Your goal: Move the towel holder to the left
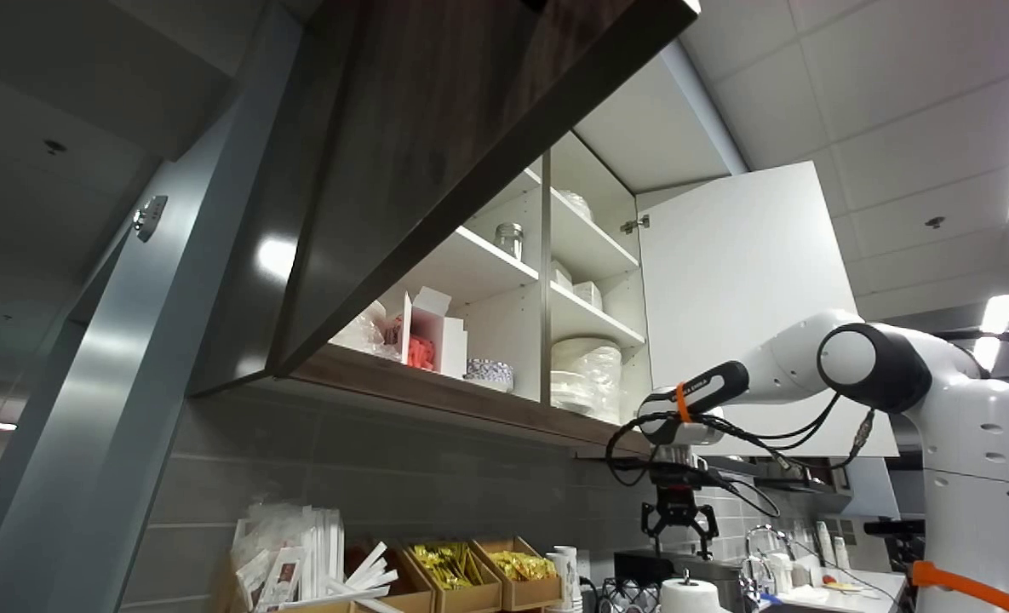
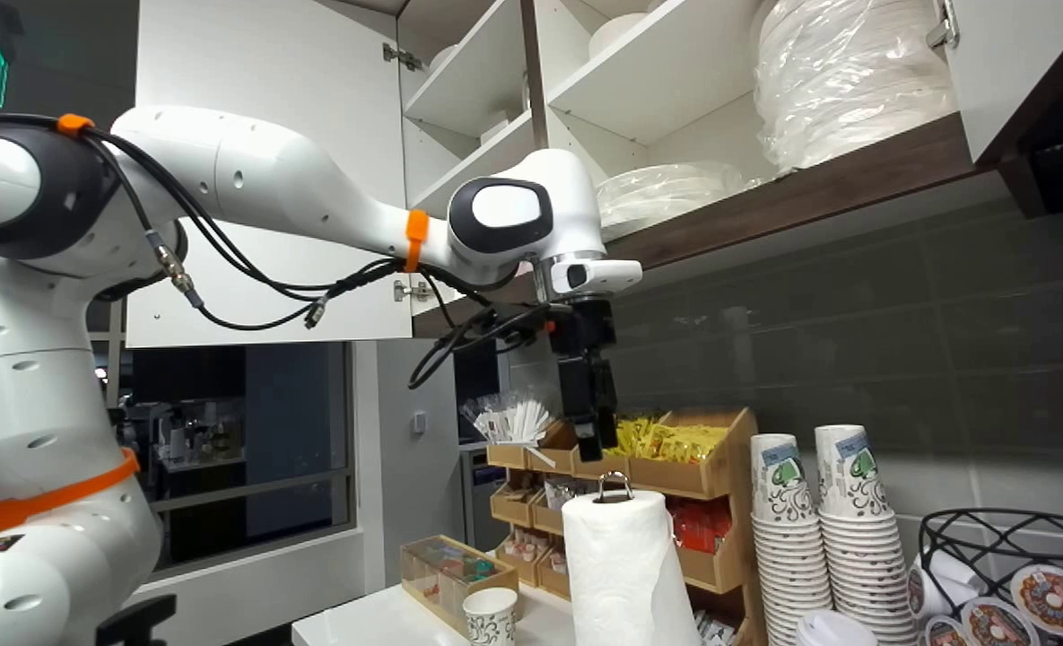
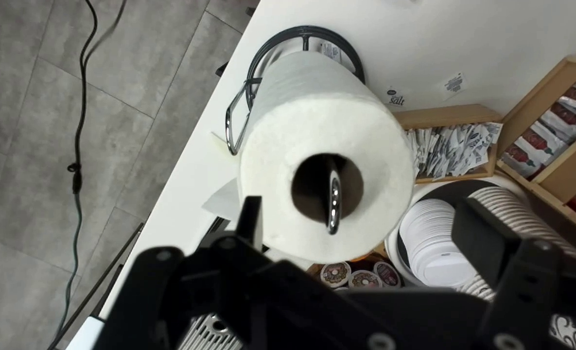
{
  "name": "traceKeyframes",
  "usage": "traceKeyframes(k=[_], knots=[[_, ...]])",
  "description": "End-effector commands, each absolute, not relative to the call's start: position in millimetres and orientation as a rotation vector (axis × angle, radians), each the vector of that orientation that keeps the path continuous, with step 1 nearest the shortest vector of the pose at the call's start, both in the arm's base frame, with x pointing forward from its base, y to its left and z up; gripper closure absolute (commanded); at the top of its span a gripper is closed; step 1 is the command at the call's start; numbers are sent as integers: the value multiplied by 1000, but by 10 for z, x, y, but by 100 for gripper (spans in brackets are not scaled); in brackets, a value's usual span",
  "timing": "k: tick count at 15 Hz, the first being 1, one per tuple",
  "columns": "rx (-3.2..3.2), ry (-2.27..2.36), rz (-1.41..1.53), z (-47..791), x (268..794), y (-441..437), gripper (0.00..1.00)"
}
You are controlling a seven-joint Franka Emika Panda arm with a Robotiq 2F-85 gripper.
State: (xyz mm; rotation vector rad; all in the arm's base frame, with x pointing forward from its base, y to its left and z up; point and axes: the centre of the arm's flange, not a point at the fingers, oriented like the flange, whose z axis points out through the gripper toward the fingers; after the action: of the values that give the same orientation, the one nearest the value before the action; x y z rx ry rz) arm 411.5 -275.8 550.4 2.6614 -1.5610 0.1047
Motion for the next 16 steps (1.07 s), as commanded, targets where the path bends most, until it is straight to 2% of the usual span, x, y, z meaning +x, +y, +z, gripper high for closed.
traceKeyframes(k=[1,5,6,7,9,10,11,12,13,15,16], knots=[[2631,-1563,111,5423,4209,-2820,3],[2622,-1552,103,5356,4247,-2842,15],[2622,-1549,98,5346,4250,-2849,14],[2621,-1547,93,5336,4253,-2855,23],[2620,-1538,75,5300,4266,-2855,24],[2618,-1536,71,5286,4272,-2854,31],[2620,-1531,64,5270,4279,-2848,31],[2622,-1525,56,5254,4289,-2840,40],[2621,-1523,54,5238,4298,-2835,60],[2624,-1516,42,5215,4315,-2826,64],[2625,-1514,38,5205,4323,-2819,71]])
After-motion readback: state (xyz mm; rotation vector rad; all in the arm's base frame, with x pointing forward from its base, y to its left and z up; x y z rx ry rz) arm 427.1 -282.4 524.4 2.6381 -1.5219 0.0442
